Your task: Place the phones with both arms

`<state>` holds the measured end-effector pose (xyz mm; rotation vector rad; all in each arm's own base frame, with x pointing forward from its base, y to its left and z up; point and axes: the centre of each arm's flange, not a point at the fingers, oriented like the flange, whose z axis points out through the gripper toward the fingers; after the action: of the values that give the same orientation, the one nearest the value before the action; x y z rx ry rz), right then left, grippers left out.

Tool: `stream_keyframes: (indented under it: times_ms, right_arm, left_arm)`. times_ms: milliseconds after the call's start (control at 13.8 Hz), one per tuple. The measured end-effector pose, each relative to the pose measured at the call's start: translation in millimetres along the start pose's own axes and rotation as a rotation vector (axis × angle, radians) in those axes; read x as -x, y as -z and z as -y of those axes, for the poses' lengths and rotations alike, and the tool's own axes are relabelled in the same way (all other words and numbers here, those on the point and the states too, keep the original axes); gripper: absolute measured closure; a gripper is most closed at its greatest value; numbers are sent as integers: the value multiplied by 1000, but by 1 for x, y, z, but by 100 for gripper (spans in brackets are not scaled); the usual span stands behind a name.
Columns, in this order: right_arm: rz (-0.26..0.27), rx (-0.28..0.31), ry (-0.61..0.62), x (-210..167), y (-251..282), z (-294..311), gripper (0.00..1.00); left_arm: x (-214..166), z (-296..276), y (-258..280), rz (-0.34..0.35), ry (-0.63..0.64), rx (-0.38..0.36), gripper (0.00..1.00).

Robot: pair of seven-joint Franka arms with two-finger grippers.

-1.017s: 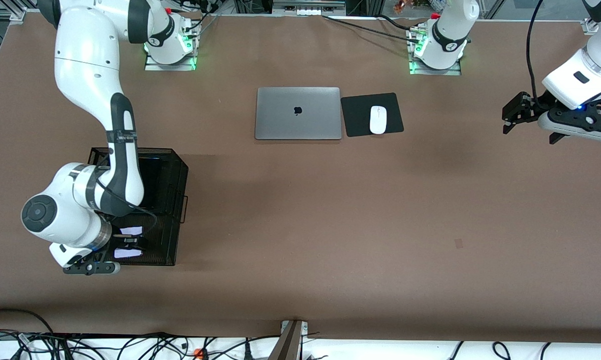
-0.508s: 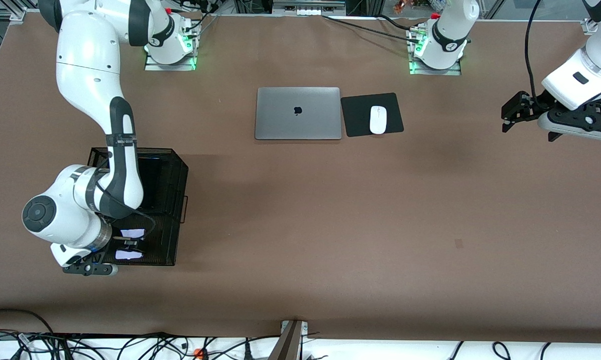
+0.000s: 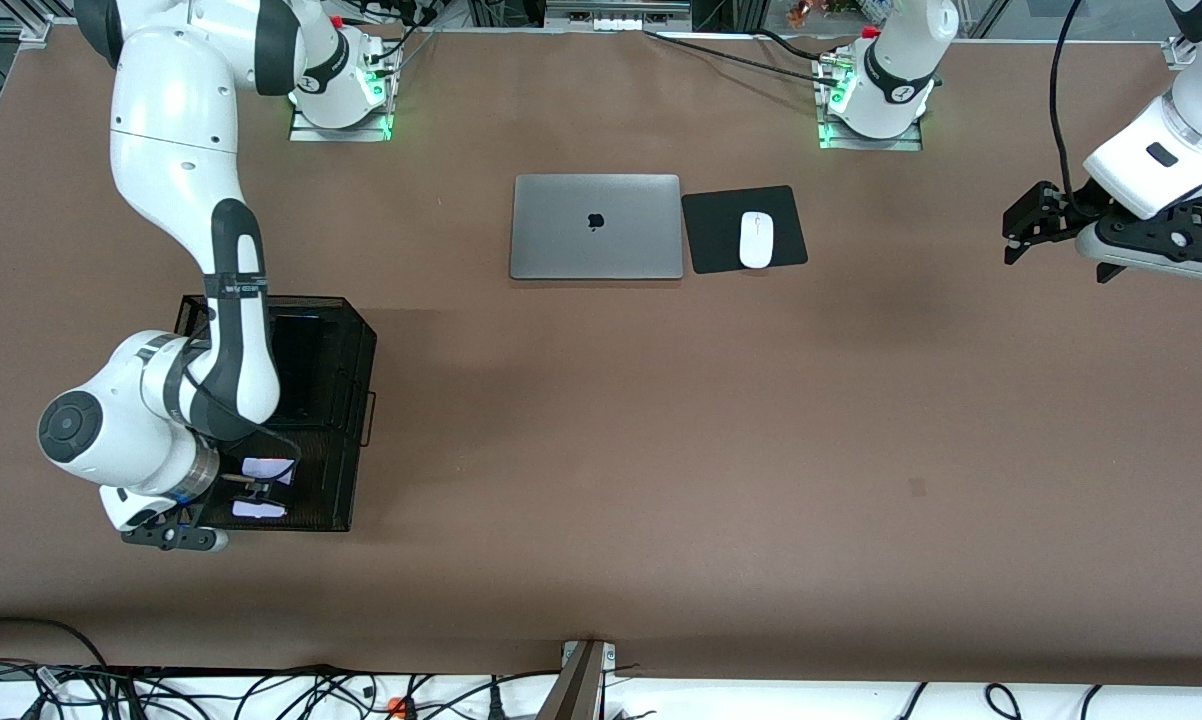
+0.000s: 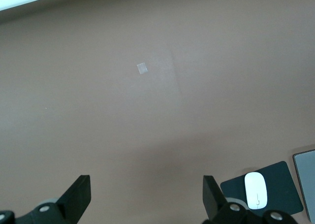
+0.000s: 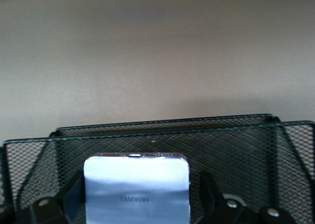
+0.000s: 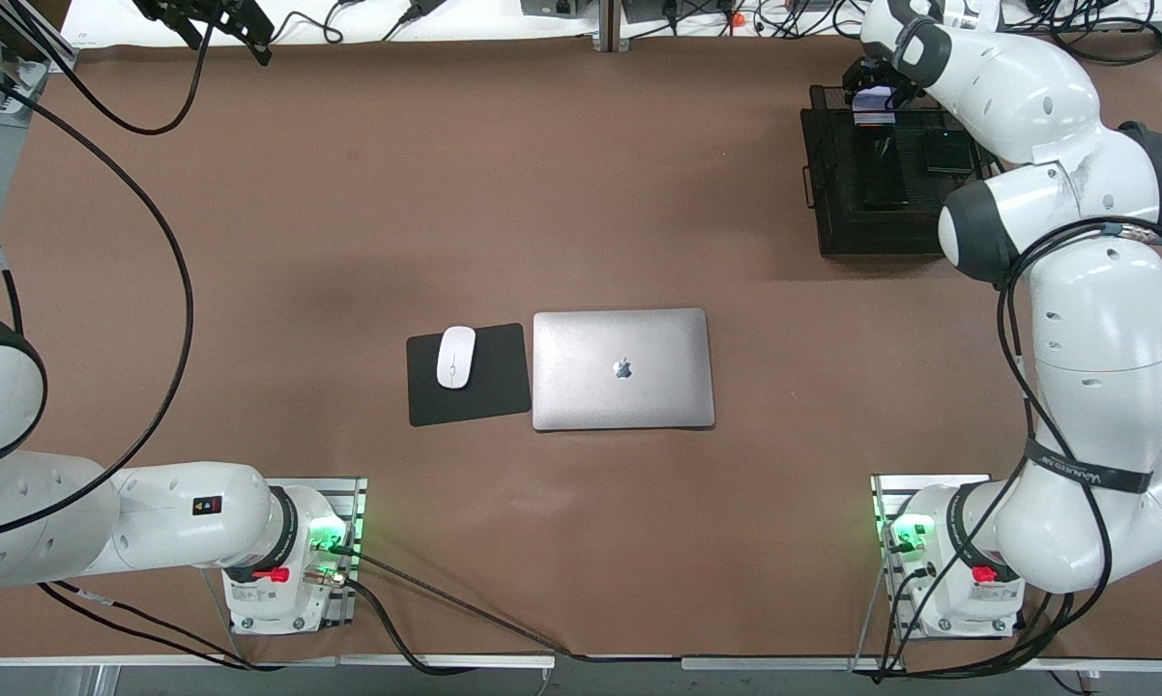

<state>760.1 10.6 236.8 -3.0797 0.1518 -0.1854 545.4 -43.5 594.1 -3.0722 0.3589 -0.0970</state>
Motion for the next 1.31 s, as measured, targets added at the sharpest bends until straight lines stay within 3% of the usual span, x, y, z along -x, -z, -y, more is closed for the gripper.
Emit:
stream_keyframes:
  times_ms: [218,726,1017,1307]
  right_arm:
    - [5,-5,-5,0,0,-2,0]
    - [83,-26,8,1,17,3,0]
    - [130,-36,23,-7,73,-1,0]
    - [149,-88,47,-5,140,10,0]
  left_arm:
    - [0,0,0,0,0,0,0]
    - [0,0,0,0,0,0,0]
    - [0,-1,1,-2,-2,0,0]
    - [-8,0,10,-12,-3,3,0]
